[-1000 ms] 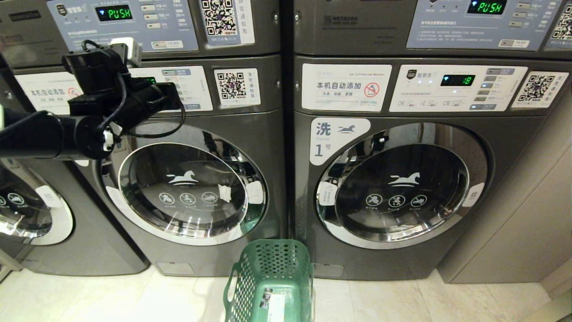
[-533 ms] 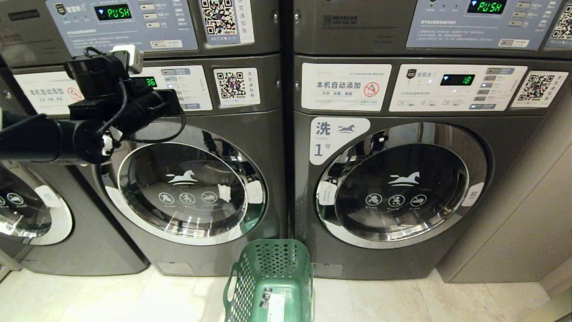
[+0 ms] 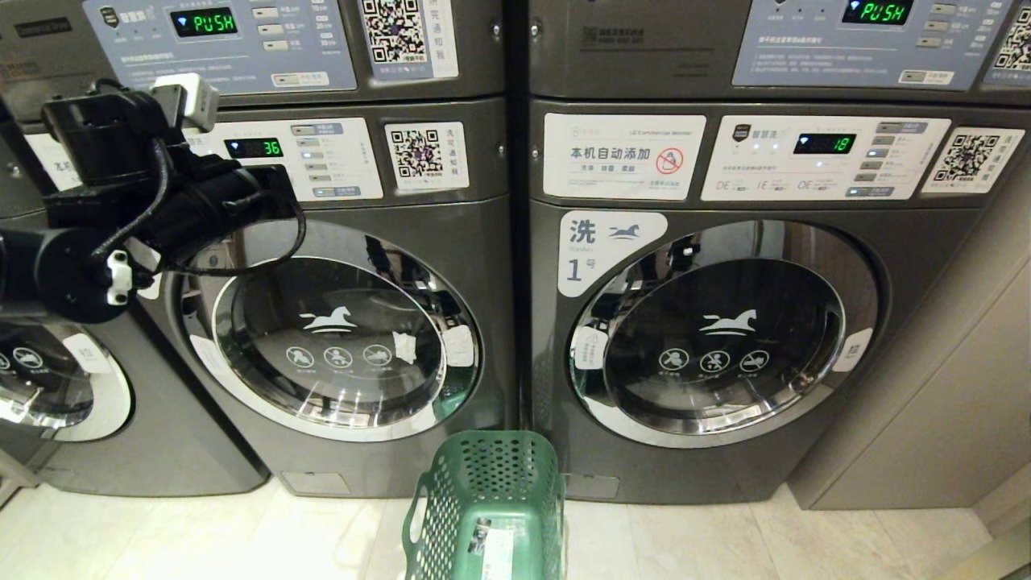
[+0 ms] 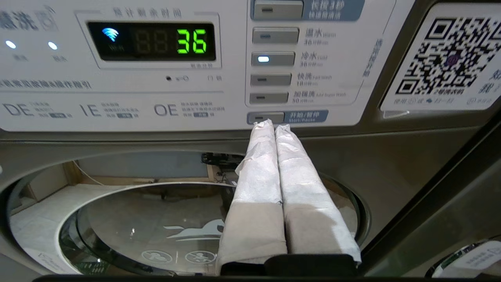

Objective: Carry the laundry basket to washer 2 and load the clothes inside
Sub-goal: Press the washing machine switch

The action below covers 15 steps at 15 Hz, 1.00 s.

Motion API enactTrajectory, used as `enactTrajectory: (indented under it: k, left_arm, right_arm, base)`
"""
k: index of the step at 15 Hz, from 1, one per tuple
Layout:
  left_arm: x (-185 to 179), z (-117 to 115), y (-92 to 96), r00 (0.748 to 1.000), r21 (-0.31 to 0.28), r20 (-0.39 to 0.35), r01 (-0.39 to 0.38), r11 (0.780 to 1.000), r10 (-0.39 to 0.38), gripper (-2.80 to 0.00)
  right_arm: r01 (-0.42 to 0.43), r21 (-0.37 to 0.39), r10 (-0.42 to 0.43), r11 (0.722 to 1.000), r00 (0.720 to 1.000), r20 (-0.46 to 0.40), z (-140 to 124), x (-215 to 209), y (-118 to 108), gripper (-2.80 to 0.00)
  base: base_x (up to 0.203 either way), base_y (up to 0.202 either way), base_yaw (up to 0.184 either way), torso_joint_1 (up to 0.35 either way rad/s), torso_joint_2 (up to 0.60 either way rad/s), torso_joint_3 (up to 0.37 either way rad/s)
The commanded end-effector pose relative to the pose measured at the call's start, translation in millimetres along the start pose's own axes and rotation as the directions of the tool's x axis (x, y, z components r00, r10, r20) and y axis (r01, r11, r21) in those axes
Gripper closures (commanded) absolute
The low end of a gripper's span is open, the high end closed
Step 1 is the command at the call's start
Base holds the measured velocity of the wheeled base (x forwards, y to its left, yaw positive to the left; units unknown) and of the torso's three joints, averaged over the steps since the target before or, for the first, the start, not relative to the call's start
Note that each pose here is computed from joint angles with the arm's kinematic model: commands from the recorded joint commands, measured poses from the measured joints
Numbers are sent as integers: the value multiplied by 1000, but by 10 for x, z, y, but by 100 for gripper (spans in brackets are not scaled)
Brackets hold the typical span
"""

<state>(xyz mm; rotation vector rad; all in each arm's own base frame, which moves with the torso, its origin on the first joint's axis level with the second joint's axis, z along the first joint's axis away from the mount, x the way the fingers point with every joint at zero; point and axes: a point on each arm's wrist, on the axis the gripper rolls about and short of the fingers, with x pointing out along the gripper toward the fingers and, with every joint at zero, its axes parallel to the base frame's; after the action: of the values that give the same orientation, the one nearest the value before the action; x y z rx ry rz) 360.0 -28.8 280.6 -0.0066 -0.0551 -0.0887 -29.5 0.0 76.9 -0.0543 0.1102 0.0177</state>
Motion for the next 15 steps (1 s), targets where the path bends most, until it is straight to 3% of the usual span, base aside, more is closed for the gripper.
enactTrajectory:
  k: [1, 6, 11, 15]
  left_arm:
    - [74, -105, -1, 1000, -1, -23, 12, 1000, -12, 0]
    - [289, -253, -16, 999, 7, -36, 10, 1000, -10, 0]
    - [375, -268, -75, 997, 5, 78, -9, 1000, 9, 0]
    - [377, -397, -100, 996, 6, 86, -2, 1000, 2, 0]
  right_arm:
    - [-1, -1, 1, 1000, 1000, -2, 2, 0, 0, 0]
    - [-1, -1, 1, 1000, 1000, -2, 1, 1, 0, 0]
    - [-1, -1, 1, 1000, 1000, -3, -1, 2, 0, 0]
    - [-1, -1, 1, 1000, 1000, -2, 0, 1, 0, 0]
  base:
    - [0, 0, 0, 0, 0, 0]
    - [0, 0, 0, 0, 0, 0]
    - [0, 0, 0, 0, 0, 0]
    - [0, 0, 0, 0, 0, 0]
